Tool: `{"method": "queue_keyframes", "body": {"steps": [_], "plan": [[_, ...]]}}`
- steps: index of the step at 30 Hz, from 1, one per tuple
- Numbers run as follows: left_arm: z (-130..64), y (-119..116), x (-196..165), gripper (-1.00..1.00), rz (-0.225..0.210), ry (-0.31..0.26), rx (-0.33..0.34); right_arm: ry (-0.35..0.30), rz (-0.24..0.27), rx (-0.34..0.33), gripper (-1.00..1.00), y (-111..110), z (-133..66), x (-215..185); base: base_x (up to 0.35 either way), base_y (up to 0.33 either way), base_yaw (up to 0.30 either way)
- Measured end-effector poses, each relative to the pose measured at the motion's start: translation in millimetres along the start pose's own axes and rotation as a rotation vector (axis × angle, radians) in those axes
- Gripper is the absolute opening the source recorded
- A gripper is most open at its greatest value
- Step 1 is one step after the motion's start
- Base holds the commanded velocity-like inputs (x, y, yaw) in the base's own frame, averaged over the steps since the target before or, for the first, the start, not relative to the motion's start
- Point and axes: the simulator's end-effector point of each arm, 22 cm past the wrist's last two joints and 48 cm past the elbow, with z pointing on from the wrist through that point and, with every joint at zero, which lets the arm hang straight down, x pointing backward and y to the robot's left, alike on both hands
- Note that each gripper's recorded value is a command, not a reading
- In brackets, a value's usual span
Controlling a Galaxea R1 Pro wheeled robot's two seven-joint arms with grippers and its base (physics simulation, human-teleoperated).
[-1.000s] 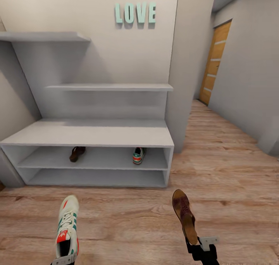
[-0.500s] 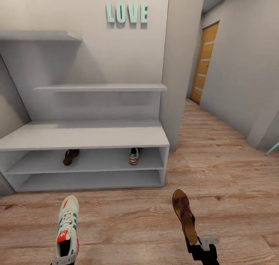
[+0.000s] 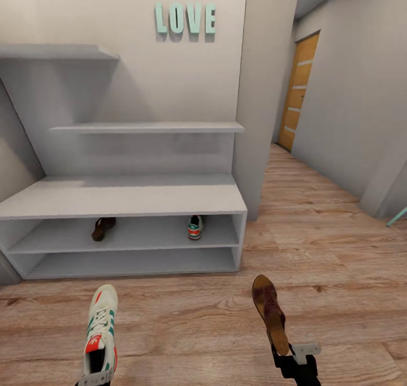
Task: Pick up the two gym shoes and the two sandals from the corridor floor and place them onto the hallstand (shoe rack) in the corridor, making sure they are on the rack and not on the floor. Arrange them so the two gym shoes are next to each other and the two sandals are next to each other.
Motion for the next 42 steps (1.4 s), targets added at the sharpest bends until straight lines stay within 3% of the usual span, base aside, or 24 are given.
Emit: {"method": "queue_keyframes", "body": {"steps": [10, 16, 17, 18, 24, 31, 42], "plan": [[5.0, -1.7, -7.6, -1.0, -0.001, -0.006, 0.007, 0.004, -0.006, 0.006, -1.0, -5.9, -0.8, 1.8, 0.0, 0.0, 0.0], [24.3, -6.7, -26.8, -1.0, -0.009, 0.025, 0.017, 0.005, -0.006, 0.006, -1.0, -5.9, -0.9, 2.2, 0.0, 0.0, 0.0], [40.3, -20.9, -33.0, -1.0, 0.028, 0.104, 0.054, 0.006, -0.009, 0.024, -1.0, -16.8, -1.4, 2.5, 0.0, 0.0, 0.0], [51.9, -21.8, -59.4, -1.0, 0.028, 0.074, 0.052, 0.004, -0.003, 0.032, -1.0, -20.6, -1.6, 2.0, 0.0, 0.0, 0.0], [73.3, -35.9, -88.4, -1.0, 0.082, 0.136, 0.079, 0.006, -0.023, 0.058, -1.0, -43.1, -3.3, 2.2, 0.0, 0.0, 0.0], [94.3, -48.7, -132.4, -1.0, 0.088, 0.186, 0.087, -0.002, 0.08, 0.168, -1.0, -86.4, -8.3, 1.7, 0.0, 0.0, 0.0], [109.5, -77.6, -186.2, -1.0, 0.148, 0.267, 0.124, -0.003, 0.108, 0.182, -1.0, -90.2, -9.0, 2.2, 0.0, 0.0, 0.0]]}}
